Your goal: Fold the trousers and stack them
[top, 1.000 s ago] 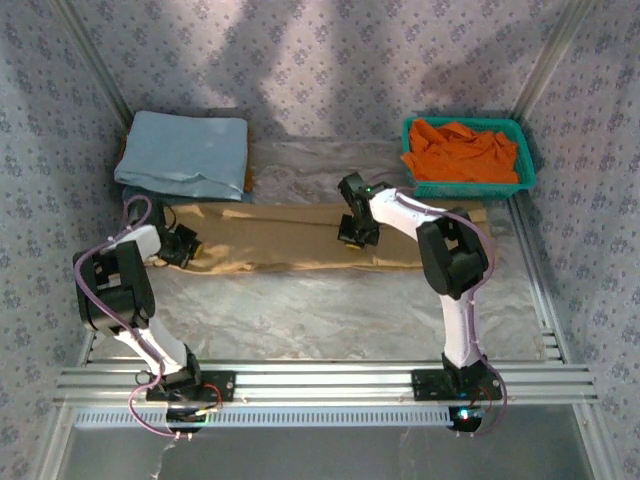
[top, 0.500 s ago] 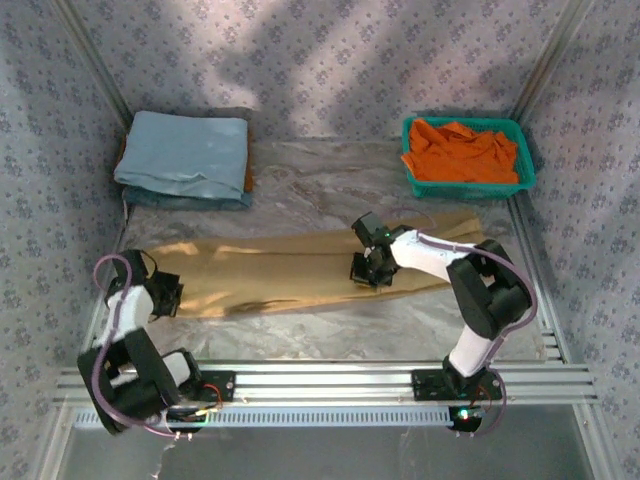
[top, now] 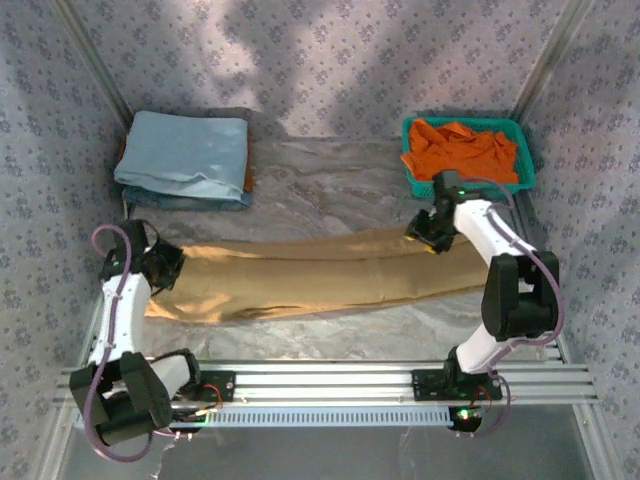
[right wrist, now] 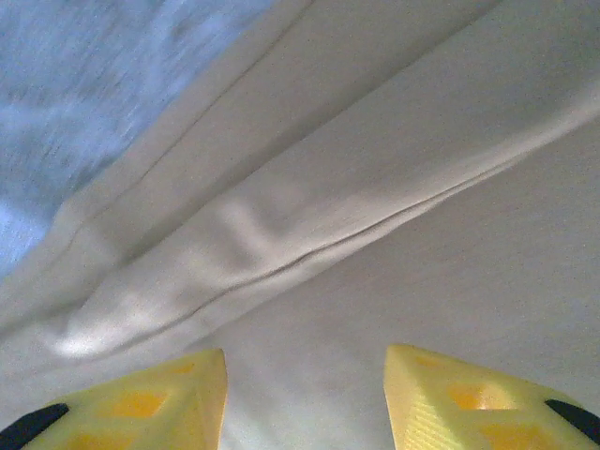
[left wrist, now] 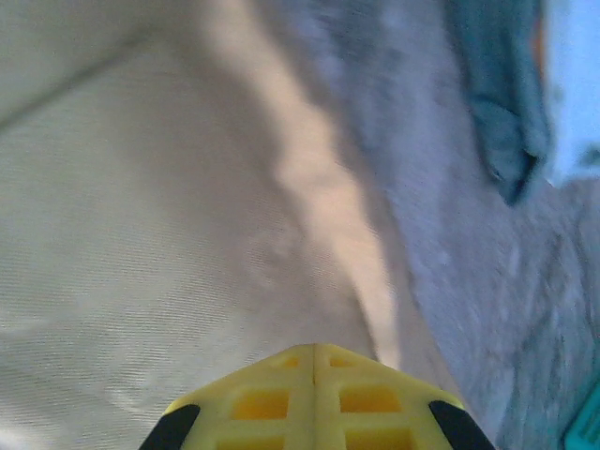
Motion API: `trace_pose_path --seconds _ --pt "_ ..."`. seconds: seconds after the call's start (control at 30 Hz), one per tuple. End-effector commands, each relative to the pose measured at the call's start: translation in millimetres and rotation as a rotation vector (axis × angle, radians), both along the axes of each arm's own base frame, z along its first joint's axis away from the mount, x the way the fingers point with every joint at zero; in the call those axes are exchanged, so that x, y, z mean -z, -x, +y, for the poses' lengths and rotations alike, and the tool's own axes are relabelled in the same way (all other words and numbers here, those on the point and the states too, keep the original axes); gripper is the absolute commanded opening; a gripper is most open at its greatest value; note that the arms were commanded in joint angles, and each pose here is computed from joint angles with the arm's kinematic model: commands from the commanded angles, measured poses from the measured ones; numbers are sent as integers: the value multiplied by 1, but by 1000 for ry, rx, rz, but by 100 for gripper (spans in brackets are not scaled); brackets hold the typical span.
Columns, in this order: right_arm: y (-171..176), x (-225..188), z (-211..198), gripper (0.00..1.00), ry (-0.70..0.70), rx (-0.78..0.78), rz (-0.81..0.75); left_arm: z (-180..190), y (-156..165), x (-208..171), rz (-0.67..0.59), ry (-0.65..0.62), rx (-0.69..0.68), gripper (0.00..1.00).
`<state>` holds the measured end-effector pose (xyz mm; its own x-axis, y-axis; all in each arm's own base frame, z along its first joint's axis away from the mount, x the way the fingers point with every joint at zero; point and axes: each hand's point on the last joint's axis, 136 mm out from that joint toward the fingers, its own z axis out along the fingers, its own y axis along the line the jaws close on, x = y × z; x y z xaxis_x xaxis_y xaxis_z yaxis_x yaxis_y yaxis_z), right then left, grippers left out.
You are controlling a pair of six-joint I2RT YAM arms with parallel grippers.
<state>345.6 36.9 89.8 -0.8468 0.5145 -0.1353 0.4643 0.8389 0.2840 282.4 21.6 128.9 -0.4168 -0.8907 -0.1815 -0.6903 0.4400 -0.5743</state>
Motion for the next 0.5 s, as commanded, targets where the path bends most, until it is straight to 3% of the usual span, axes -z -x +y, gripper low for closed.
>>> trace_pose_path --seconds 0.0,0.17,0.47 --pt "10 18 -40 49 -20 105 89 -18 -11 -6 -6 -31 57 0" --pt "-17 30 -88 49 -17 267 75 -44 -26 11 17 -20 118 0" --pt "-39 51 -108 36 11 313 119 -50 -29 25 50 -23 155 0"
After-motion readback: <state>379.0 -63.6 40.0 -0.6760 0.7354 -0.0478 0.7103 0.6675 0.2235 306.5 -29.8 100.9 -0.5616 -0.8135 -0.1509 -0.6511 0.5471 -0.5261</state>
